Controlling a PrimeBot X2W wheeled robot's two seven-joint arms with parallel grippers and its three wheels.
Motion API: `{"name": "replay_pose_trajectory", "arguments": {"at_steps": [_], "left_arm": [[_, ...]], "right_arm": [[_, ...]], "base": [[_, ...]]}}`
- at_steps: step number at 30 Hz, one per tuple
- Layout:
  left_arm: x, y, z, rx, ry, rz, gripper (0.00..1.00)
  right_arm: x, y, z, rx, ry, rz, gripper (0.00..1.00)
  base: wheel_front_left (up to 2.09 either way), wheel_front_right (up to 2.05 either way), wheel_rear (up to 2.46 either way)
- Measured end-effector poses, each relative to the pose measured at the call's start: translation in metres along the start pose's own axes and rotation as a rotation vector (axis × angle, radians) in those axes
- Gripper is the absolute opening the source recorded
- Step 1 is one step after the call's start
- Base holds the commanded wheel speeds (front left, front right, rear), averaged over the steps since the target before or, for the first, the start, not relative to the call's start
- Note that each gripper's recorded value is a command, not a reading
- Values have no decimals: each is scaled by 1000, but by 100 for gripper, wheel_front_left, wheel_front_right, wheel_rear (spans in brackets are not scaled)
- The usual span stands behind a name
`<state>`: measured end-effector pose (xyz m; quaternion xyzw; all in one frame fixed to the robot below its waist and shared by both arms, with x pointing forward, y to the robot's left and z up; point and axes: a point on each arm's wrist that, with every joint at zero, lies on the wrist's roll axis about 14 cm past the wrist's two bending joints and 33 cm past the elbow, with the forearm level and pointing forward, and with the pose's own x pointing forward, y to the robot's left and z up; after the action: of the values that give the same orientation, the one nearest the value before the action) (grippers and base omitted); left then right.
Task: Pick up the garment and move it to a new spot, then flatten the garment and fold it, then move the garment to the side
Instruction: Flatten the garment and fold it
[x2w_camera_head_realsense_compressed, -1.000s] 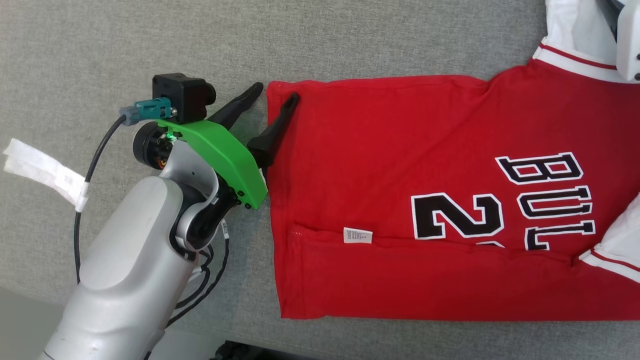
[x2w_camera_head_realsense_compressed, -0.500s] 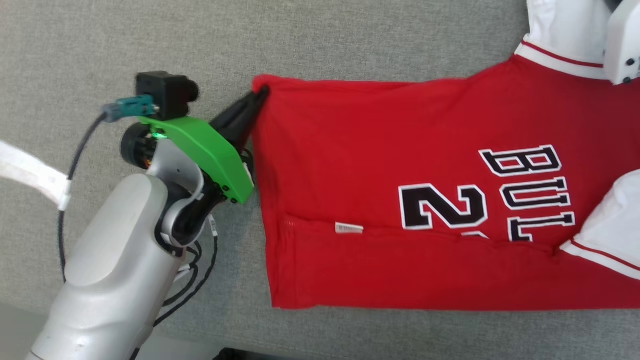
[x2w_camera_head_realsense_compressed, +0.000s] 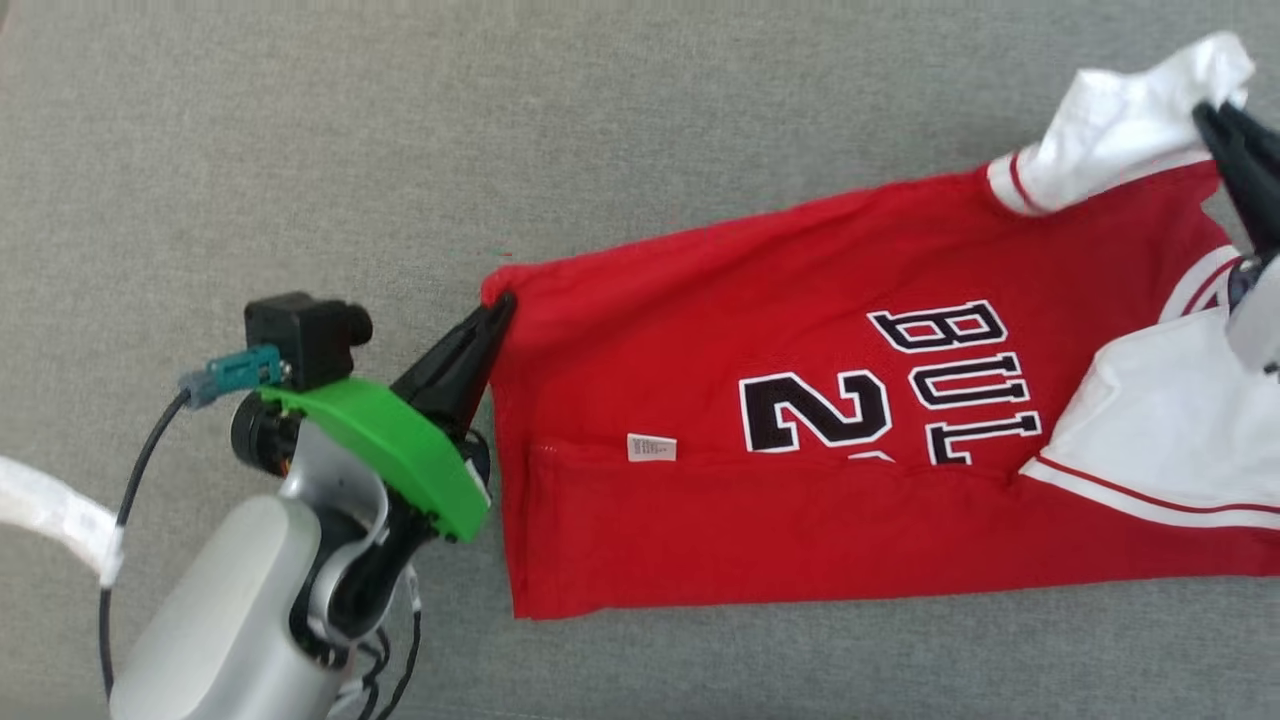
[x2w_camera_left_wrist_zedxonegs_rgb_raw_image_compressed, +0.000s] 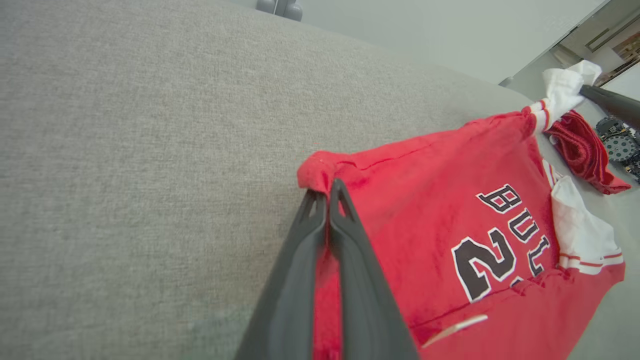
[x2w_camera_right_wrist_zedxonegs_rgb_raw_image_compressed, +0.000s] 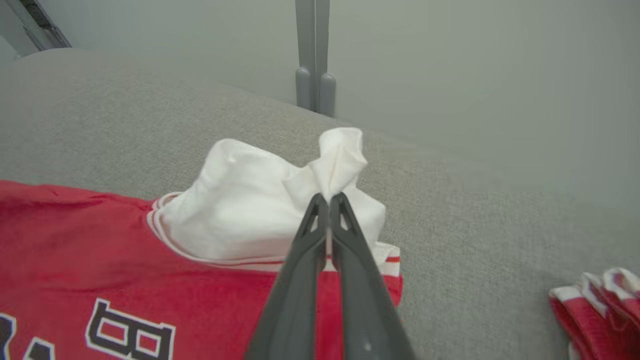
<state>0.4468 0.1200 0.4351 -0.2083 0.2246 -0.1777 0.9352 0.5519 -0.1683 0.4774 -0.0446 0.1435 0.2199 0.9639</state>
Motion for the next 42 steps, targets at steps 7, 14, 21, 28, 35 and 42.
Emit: {"name": "replay_pose_trajectory", "arguments": {"at_steps": [7, 14, 21, 28, 35, 42], "left_arm": [[-40, -23, -22, -98, 2, 1, 0], [-53, -29, -47, -102, 74, 20, 0], [-61, -10, -61, -50, 92, 112, 100], [-88, 31, -30, 63, -174, 341, 100], [-81, 16, -25, 84, -292, 330, 100], [-70, -3, -11, 133, -375, 274, 100]], "right_arm": [[-70, 14, -37, 95, 24, -59, 0], [-99, 22, -57, 138, 53, -110, 0], [-107, 30, -74, 150, 118, -111, 100], [-133, 4, -49, 129, 99, -177, 100], [-115, 3, -46, 25, 185, -163, 100], [-90, 4, -99, 11, 370, -149, 100]], "base": [[0, 0, 0], [0, 0, 0], [0, 0, 0], [0, 0, 0], [0, 0, 0], [0, 0, 0]]}}
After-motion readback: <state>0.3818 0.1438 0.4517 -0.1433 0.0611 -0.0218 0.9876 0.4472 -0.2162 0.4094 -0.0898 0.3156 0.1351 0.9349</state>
